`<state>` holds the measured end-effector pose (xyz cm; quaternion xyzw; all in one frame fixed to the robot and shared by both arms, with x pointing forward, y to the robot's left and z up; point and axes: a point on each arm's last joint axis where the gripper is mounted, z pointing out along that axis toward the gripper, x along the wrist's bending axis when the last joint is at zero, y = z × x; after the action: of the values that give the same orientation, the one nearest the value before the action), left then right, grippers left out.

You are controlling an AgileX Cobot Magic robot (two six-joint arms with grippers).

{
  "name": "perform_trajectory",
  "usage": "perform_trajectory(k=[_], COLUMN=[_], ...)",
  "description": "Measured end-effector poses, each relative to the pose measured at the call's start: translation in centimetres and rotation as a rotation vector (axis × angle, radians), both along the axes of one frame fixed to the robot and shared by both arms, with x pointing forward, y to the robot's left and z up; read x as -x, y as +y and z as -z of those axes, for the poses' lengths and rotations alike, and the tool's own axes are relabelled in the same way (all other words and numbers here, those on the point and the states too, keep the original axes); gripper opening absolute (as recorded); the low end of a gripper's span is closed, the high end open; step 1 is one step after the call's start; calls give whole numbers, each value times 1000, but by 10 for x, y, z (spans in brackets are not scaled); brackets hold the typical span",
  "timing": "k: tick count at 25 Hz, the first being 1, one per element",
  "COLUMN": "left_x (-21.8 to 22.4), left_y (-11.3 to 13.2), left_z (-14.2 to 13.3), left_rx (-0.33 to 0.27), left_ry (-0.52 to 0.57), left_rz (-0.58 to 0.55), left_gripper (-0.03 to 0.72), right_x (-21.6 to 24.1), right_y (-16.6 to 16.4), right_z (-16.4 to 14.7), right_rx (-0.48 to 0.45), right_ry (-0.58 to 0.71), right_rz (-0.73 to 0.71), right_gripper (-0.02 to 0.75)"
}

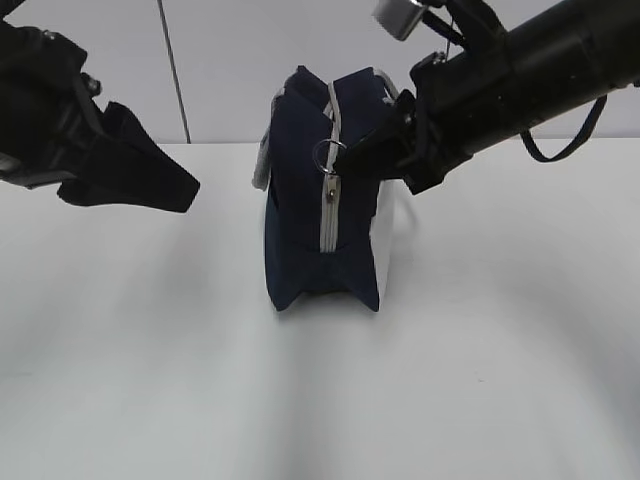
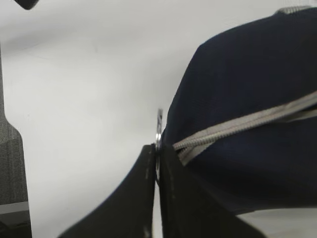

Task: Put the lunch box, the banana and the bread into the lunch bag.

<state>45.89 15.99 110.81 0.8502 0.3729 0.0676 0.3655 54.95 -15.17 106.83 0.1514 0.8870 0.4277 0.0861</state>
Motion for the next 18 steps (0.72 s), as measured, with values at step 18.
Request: perform_trajectory(k=[18], left_x=[-1], left_y=[0], left_z=[0], left_rx=[2], left_ry=[-6], left_rz=[-3], left_gripper=[316], right_x=[-17], right_y=[6], right_z=[33], right_rx=[19], right_ry=[112], right_rz=[-22], right_gripper=[-16])
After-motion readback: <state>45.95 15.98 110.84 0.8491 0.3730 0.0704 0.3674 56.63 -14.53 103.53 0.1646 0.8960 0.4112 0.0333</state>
